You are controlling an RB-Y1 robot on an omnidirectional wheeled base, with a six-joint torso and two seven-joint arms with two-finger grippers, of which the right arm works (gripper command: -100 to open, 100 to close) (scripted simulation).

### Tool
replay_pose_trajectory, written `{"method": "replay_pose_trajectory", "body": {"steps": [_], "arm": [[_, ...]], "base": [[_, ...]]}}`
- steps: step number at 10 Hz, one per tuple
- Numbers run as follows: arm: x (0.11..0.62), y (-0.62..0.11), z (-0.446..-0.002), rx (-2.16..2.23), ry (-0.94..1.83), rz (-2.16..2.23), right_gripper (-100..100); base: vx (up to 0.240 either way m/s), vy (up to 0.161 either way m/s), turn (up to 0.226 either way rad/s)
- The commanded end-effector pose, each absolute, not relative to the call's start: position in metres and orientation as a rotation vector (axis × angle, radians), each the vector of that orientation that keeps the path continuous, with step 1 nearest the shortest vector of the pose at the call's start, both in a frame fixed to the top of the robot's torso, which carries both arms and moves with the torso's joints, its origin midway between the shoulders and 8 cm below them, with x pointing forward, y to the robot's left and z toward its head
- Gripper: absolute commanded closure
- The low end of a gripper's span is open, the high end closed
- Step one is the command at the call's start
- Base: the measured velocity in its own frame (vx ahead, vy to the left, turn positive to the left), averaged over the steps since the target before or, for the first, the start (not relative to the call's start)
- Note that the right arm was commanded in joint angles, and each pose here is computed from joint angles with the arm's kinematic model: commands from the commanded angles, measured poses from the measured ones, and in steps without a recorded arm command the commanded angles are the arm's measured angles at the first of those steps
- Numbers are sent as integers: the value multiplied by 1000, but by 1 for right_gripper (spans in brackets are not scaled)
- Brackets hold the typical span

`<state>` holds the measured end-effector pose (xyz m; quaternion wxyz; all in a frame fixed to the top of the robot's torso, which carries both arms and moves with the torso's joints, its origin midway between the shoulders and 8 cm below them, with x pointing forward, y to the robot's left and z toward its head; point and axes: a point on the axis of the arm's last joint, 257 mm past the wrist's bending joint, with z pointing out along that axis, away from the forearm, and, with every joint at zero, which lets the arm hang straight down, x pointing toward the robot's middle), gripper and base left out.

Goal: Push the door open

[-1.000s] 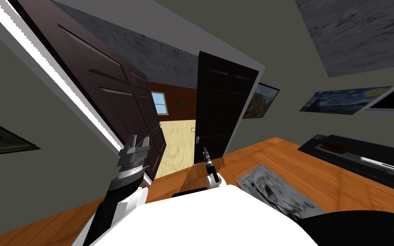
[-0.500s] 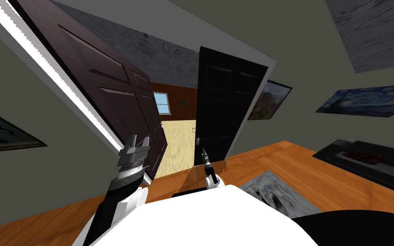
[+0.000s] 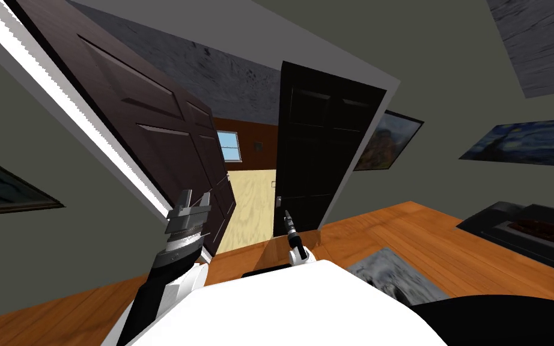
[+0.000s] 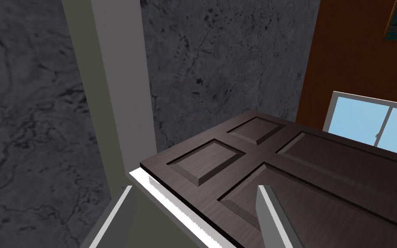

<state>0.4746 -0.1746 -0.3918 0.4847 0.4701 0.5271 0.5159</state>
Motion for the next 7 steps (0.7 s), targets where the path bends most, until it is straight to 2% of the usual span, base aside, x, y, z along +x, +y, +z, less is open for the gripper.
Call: {"method": "replay_pose_trajectory", "body": {"steps": [1,5,7], "arm": [[475,-183,-391,1137,1285,1244,-100],[476,-192,-392,1137,1282,1231,-100],[476,-189,-392,1146,1275,1235,-100]], "base": [[185,5,19],[194,31,21],[200,-15,28]]}}
